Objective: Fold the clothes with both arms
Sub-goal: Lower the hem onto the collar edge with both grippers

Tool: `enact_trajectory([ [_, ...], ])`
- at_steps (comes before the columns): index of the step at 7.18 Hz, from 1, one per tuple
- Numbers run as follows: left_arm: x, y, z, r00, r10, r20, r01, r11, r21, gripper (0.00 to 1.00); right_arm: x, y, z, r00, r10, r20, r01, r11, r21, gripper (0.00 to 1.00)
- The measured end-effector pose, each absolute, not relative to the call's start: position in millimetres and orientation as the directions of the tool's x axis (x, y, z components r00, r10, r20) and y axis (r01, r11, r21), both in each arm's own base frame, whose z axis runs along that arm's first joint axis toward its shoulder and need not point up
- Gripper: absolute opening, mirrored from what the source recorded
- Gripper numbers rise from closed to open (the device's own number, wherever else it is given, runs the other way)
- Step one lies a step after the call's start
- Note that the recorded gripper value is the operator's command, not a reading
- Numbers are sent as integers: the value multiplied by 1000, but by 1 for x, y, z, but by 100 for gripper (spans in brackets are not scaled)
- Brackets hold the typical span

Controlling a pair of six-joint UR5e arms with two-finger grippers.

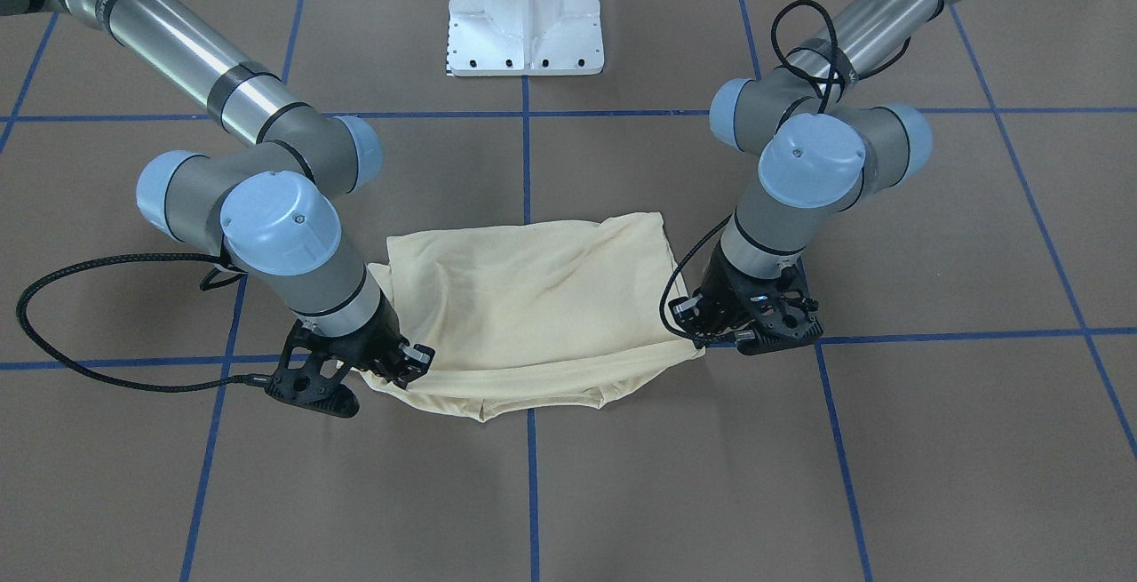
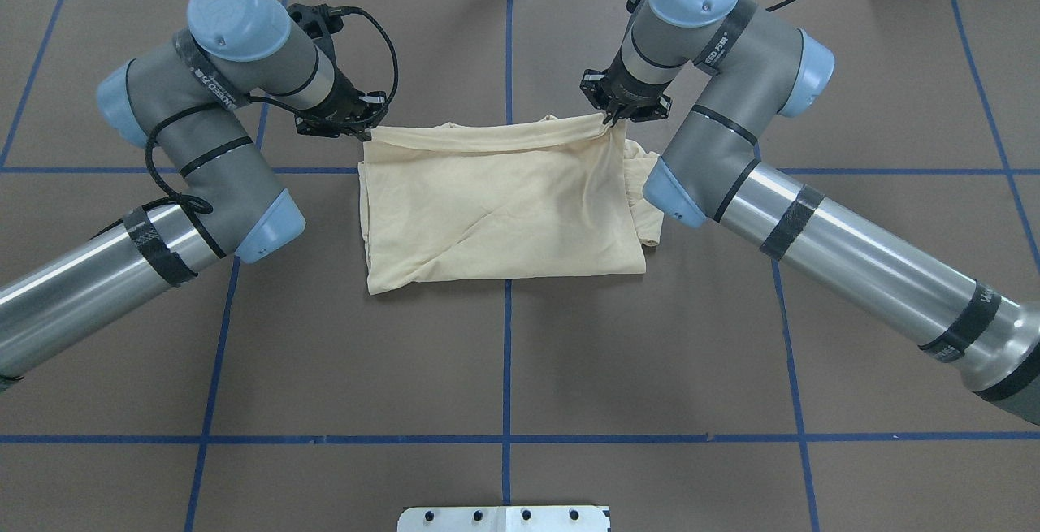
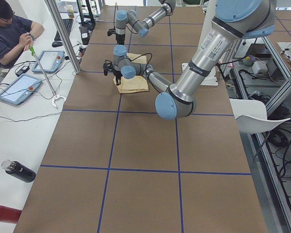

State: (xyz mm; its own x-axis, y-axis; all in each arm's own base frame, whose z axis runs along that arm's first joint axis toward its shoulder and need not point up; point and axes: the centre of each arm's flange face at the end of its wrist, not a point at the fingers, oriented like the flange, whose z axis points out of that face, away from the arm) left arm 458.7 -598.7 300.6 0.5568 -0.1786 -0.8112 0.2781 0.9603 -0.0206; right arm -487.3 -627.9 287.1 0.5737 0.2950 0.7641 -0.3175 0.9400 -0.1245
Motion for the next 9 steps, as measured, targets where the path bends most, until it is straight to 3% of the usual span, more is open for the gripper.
enact_trajectory([
  [2,471,-595,312,565,-185,-804,269,962,-32,0,-493,-623,297,588,290,755,-313,942,-118,0],
  [3,473,-594,316,570,-185,-801,266,963,-33,41,-494,-621,302,593,291,751,-313,942,-118,17],
  [4,474,-594,318,572,-182,-799,263,964,-31,99,-493,-621,305,596,293,748,-314,942,-119,57],
  [5,474,-593,316,572,-177,-801,261,965,-26,100,-493,-621,305,595,293,748,-315,942,-118,100],
  [9,457,-583,285,535,-136,-834,263,965,11,100,-484,-620,296,581,254,773,-293,952,-93,100],
])
